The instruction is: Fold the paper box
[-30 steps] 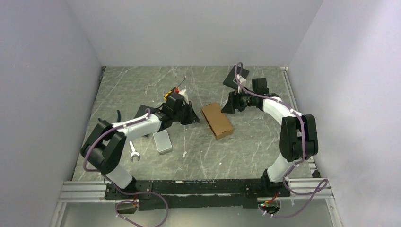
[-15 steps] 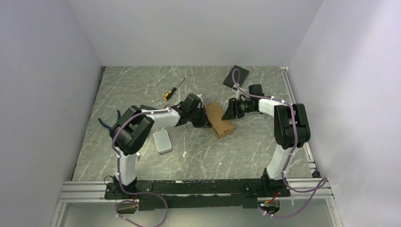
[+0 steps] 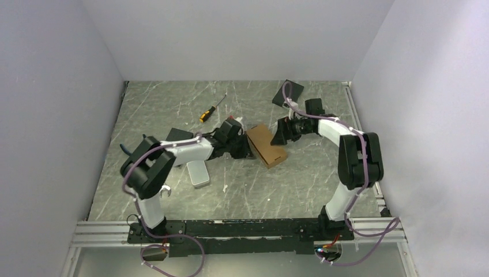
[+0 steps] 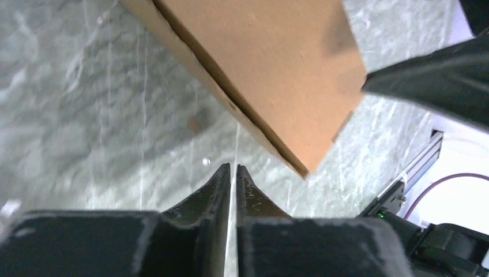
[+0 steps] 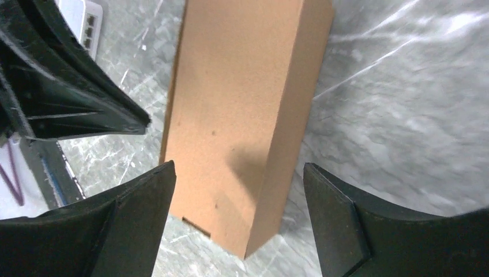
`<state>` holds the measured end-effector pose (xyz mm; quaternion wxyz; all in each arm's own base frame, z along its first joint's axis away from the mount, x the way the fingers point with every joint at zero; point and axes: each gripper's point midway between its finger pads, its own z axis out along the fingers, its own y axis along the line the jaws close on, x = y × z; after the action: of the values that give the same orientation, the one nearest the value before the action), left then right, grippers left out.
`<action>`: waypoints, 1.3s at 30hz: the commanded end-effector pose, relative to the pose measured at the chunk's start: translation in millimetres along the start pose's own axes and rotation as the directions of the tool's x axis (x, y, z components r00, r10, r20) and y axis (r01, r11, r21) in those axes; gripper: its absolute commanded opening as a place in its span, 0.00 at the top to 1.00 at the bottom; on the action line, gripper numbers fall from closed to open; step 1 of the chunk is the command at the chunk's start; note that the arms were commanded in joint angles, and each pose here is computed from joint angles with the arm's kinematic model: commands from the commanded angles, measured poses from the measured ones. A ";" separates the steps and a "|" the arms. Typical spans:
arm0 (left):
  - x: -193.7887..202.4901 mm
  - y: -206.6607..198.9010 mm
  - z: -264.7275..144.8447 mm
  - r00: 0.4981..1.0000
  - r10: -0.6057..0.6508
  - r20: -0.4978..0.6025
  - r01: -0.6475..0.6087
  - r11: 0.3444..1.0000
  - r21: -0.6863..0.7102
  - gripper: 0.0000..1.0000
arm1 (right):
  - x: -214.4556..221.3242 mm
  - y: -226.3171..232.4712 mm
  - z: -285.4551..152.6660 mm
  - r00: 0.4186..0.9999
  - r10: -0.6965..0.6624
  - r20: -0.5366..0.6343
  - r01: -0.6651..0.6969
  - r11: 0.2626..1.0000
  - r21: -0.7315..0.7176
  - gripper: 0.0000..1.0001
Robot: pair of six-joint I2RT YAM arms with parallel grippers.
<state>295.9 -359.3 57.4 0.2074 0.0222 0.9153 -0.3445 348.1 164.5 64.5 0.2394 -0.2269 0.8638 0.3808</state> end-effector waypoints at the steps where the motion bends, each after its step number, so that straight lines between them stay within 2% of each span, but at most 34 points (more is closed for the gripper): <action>1: -31.4 -27.2 -52.9 0.976 0.065 0.209 -0.079 0.995 0.058 0.79 | -41.9 18.1 -48.1 0.964 -0.239 0.119 0.231 0.970 0.078 0.12; 5: -23.2 -21.1 -85.6 0.954 0.053 0.296 -0.084 0.992 0.095 0.49 | -48.5 41.8 -71.3 0.910 -0.376 0.177 0.361 0.926 0.111 0.04; 8: -21.2 -24.9 -95.1 0.933 -0.022 0.360 -0.052 0.980 0.194 0.19 | -45.4 58.4 -79.9 0.864 -0.447 0.231 0.435 0.894 0.102 0.00; 10: -19.2 -25.4 -94.3 0.922 -0.098 0.373 -0.010 0.961 0.277 0.04 | -34.9 79.4 -83.1 0.860 -0.401 0.316 0.439 0.897 -0.056 0.00; 12: -20.3 -27.3 -91.0 0.915 -0.165 0.369 0.024 0.934 0.358 0.01 | -27.4 97.3 -84.5 0.877 -0.317 0.361 0.408 0.888 -0.211 0.00; 17: -23.5 -38.6 -59.3 0.941 -0.225 0.252 0.109 0.908 0.404 0.00 | -33.6 54.5 -72.8 0.916 -0.254 0.310 0.280 0.959 -0.041 0.03; 19: -21.2 -33.9 -37.1 0.949 -0.248 0.195 0.162 0.913 0.375 0.05 | -31.8 36.0 -65.5 0.940 -0.185 0.287 0.192 0.981 0.003 0.07; 22: -21.5 -29.2 -13.3 0.948 -0.283 0.148 0.219 0.913 0.345 0.11 | -24.9 18.9 -54.1 0.964 -0.097 0.246 0.097 0.995 0.011 0.19; 25: -20.7 -23.3 5.5 0.945 -0.305 0.120 0.254 0.912 0.322 0.16 | -14.6 9.2 -41.2 0.978 -0.018 0.207 0.023 0.999 -0.023 0.25; 29: -18.3 -13.8 21.3 0.942 -0.321 0.101 0.283 0.918 0.279 0.23 | -7.3 3.8 -31.7 0.984 0.024 0.178 -0.017 0.999 -0.044 0.28; 33: -12.5 -5.5 29.8 0.941 -0.329 0.081 0.301 0.922 0.245 0.36 | -1.6 3.1 -22.9 0.988 0.042 0.151 -0.034 0.998 -0.055 0.29; 35: -10.5 -1.5 31.4 0.937 -0.339 0.081 0.312 0.920 0.240 0.47 | 1.0 1.7 -19.8 0.990 0.048 0.136 -0.040 0.998 -0.057 0.30; 39: -5.4 9.7 35.1 0.934 -0.350 0.070 0.330 0.921 0.209 0.55 | 1.1 2.2 -18.9 0.991 0.040 0.130 -0.033 0.998 -0.060 0.33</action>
<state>317.8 -380.5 50.7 0.2064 -0.1238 0.8396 -0.4869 328.7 148.9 63.7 0.2606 -0.1745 0.8474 0.4284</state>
